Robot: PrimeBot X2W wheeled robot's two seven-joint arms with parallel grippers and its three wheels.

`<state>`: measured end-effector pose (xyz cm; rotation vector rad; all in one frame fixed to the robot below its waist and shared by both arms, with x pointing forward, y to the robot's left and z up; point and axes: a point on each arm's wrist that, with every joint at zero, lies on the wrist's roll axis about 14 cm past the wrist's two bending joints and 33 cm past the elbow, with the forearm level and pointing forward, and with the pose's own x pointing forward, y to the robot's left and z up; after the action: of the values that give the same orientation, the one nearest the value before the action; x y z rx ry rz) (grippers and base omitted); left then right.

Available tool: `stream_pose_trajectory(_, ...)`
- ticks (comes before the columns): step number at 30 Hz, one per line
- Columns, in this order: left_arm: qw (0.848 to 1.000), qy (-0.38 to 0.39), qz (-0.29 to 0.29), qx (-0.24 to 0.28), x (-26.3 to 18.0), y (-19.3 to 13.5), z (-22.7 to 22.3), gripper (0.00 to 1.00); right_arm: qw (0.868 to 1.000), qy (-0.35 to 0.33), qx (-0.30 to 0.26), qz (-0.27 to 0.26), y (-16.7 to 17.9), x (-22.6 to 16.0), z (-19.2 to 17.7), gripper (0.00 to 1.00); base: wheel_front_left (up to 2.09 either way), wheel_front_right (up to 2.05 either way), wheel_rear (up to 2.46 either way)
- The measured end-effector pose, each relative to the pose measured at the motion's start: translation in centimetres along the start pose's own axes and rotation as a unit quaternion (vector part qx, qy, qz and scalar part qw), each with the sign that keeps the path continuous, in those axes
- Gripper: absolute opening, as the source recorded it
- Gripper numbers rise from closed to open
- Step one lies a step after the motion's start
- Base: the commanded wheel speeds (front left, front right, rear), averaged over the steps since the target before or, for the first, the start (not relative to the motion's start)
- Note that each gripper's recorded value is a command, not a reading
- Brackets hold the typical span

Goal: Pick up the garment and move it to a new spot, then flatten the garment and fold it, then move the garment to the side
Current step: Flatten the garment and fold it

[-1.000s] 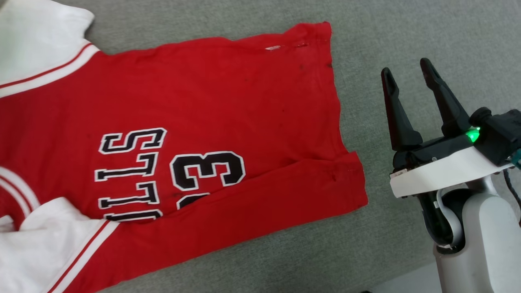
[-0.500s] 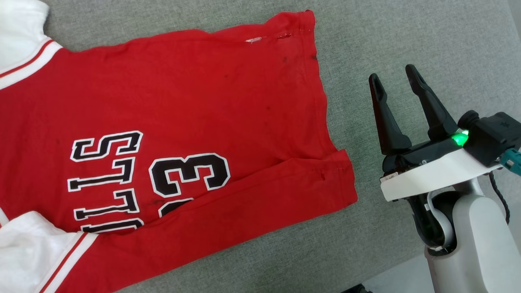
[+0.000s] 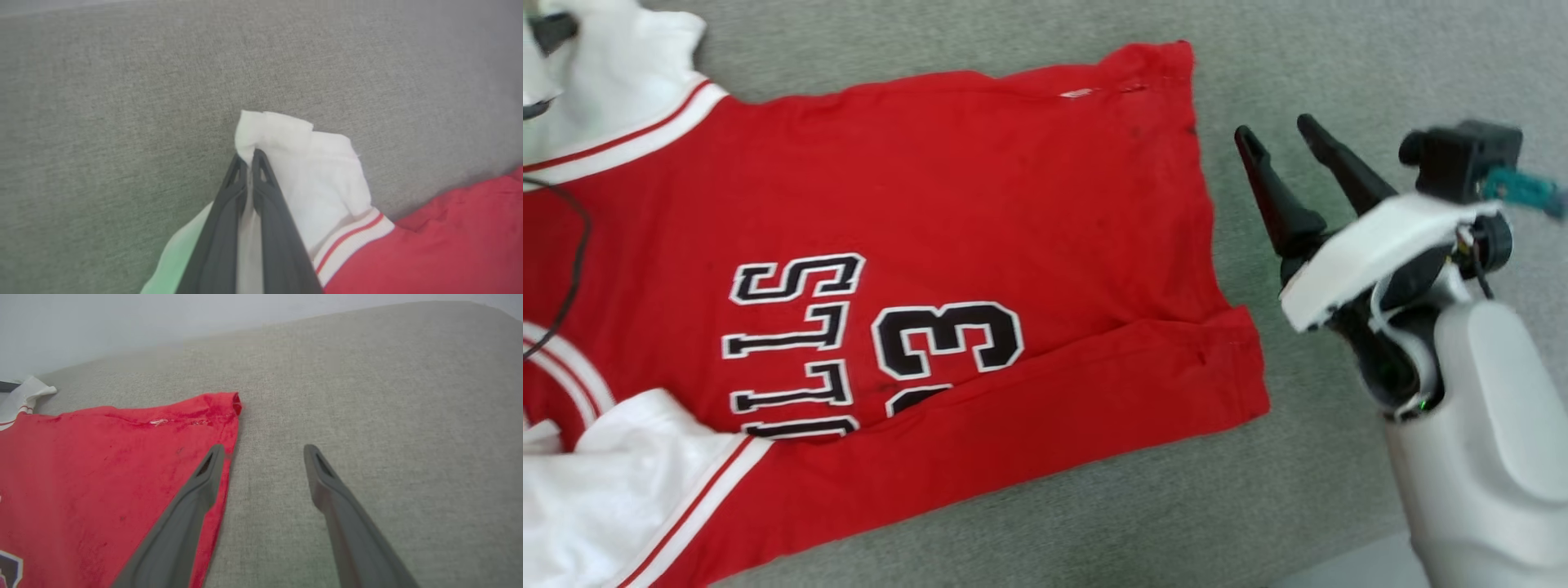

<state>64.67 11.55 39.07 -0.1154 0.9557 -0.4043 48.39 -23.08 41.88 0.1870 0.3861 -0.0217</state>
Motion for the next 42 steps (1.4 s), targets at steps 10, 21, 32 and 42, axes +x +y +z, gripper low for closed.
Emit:
stream_pose_trajectory(10,0.998,-0.051,-0.019,0.043,-4.2,-1.2,2.4,0.0,0.991,0.125,-0.02,0.05,2.3,5.3,-0.6,1.0,0.0,0.0,0.0)
stream_pose_trajectory(21,0.996,-0.06,-0.015,0.057,-5.0,-0.3,2.0,0.0,0.958,0.275,-0.046,0.063,3.6,7.7,-4.0,0.0,0.0,0.0,0.0)
stream_pose_trajectory(32,0.993,-0.107,-0.024,0.046,-7.4,-0.4,2.6,0.0,0.966,0.231,-0.077,0.08,5.1,8.0,-0.3,0.0,0.0,0.0,0.0)
stream_pose_trajectory(42,0.985,-0.17,-0.023,0.035,-12.8,-0.3,-0.8,0.0,0.983,0.142,-0.074,0.095,4.9,3.2,2.9,0.0,0.0,0.0,0.0)
